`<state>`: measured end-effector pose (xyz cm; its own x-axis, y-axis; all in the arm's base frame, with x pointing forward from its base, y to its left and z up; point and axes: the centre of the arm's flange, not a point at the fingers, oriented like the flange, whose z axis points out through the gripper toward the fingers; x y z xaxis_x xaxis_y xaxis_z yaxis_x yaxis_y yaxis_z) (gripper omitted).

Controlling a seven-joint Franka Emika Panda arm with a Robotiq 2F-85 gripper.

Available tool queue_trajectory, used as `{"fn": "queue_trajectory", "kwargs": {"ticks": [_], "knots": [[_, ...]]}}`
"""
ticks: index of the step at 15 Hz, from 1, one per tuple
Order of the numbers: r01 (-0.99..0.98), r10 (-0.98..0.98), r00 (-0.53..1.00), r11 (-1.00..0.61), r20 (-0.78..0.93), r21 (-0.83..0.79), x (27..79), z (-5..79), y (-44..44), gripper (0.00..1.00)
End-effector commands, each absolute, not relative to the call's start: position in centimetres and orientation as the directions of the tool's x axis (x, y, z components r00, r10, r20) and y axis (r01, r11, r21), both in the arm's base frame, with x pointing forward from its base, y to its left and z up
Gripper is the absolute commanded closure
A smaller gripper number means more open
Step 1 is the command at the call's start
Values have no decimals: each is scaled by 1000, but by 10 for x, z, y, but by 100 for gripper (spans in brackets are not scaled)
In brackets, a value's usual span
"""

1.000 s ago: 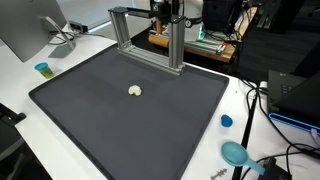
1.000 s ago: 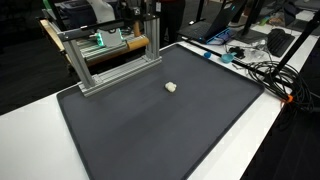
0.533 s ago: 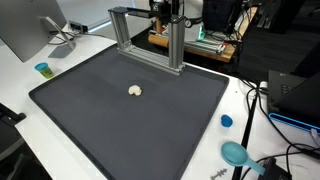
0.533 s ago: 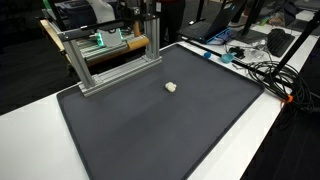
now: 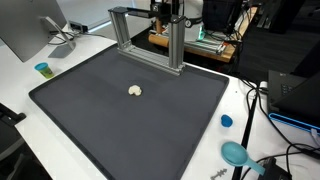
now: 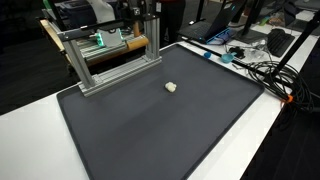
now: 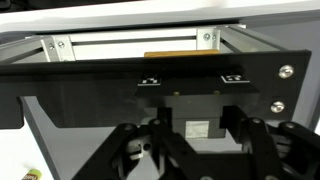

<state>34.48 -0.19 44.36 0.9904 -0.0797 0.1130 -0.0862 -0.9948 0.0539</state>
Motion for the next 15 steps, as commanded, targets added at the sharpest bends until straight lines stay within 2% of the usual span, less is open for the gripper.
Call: {"fn": "queue_trajectory", "kwargs": {"ticks": [1, 6, 7, 8, 9, 10, 11, 13, 15], "knots": [[-110, -102, 990, -991, 99, 80, 336, 441, -5, 67], [-88, -81, 993, -993, 82, 83, 338, 443, -6, 67], [-65, -60, 996, -995, 65, 71, 337, 443, -8, 17], [-55, -51, 997, -996, 58, 67, 337, 443, -8, 16], [-36, -33, 998, -997, 45, 62, 335, 443, -9, 60], [-17, -15, 999, -998, 35, 53, 334, 443, -10, 56], [-3, -2, 1000, -999, 29, 53, 334, 444, -10, 57], [13, 14, 999, -999, 30, 42, 336, 446, -12, 66], [18, 19, 999, -999, 51, 31, 340, 449, -12, 66]]}}
